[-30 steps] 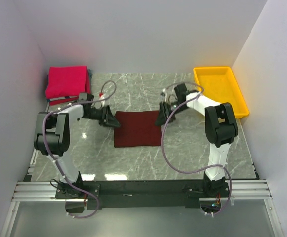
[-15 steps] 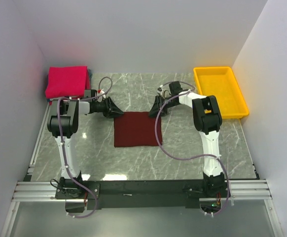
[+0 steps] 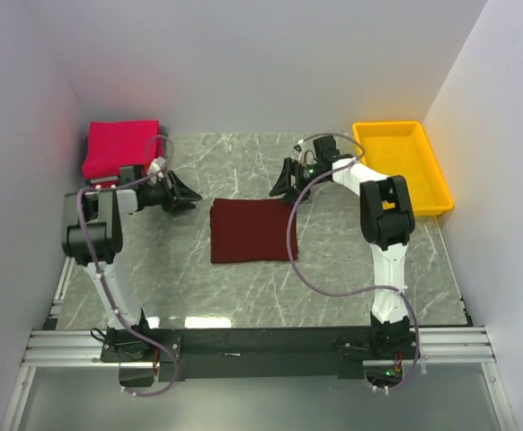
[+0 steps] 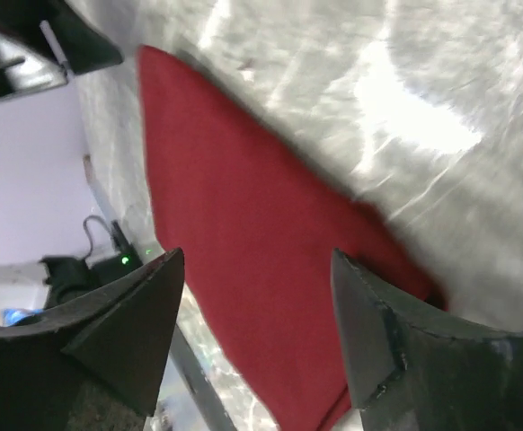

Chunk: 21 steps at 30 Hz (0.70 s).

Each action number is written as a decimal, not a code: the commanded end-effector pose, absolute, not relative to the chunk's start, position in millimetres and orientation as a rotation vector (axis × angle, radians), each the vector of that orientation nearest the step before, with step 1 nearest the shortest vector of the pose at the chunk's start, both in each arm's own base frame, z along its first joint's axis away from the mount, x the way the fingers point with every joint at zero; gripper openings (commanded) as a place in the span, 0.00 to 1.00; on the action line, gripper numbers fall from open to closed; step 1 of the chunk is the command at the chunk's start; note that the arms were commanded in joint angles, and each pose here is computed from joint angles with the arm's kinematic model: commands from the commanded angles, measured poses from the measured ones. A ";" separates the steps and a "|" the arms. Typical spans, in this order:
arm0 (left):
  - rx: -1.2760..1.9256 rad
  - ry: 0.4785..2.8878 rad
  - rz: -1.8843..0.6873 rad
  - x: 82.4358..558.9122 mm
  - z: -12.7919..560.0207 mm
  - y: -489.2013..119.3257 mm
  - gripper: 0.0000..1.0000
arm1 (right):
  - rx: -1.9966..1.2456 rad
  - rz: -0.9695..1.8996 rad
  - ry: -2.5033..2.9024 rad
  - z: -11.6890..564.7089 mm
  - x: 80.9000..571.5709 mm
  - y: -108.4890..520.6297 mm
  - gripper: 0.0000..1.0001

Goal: Fold and stack the t-shirts
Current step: Fold the tshirt

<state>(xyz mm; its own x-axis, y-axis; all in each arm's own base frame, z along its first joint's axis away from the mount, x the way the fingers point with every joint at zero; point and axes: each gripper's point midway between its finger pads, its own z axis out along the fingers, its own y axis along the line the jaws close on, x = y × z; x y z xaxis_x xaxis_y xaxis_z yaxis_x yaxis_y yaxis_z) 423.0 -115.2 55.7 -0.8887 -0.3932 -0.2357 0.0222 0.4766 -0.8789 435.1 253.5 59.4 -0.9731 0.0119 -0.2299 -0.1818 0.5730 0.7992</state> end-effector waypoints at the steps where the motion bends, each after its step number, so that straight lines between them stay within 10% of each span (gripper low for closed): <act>1: -0.142 2.220 -1.267 412.1 111.6 -101.5 0.64 | -0.296 1.280 2.391 141.3 431.3 264.1 0.74; 21: -0.503 2.265 -1.001 313.8 103.1 -12.1 0.69 | -1.378 0.501 2.168 100.0 241.2 432.2 0.54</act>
<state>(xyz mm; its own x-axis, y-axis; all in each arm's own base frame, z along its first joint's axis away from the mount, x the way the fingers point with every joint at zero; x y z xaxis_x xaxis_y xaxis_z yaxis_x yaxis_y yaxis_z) 315.0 -24.1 106.3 -0.7629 -0.5458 -0.3465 -0.0782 0.6099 -0.7886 233.1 429.9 99.6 -0.4213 -0.6710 -0.6101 -0.8965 0.4099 0.1683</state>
